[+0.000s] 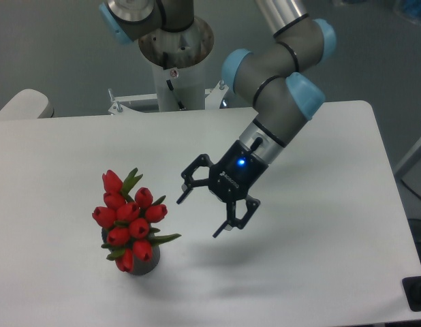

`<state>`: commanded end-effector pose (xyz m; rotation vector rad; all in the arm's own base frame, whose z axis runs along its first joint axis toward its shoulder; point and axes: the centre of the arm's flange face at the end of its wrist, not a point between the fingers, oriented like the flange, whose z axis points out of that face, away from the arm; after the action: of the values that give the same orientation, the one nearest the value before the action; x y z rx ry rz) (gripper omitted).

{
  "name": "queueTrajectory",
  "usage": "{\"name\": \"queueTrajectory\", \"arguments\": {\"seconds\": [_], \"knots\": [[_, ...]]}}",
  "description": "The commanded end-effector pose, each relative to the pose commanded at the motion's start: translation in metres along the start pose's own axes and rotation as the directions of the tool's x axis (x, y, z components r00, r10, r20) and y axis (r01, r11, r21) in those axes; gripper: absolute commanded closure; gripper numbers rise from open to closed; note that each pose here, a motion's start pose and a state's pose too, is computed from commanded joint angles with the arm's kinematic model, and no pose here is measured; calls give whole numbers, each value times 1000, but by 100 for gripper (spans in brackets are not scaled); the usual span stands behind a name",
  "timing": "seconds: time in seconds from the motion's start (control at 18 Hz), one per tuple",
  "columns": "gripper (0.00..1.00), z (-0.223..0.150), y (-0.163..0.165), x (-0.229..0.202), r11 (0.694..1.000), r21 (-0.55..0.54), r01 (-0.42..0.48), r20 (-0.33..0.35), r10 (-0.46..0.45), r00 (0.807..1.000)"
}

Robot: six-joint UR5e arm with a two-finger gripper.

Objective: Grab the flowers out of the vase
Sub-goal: 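Advance the open gripper to the tulip stems above the vase rim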

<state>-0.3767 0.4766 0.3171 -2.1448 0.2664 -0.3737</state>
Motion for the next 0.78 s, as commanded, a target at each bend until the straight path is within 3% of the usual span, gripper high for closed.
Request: {"name": "queueTrajectory", "arguments": {"seconds": [0.78], "knots": [[0,20,-14,27,991,123,-57,-59,64,996]]}}
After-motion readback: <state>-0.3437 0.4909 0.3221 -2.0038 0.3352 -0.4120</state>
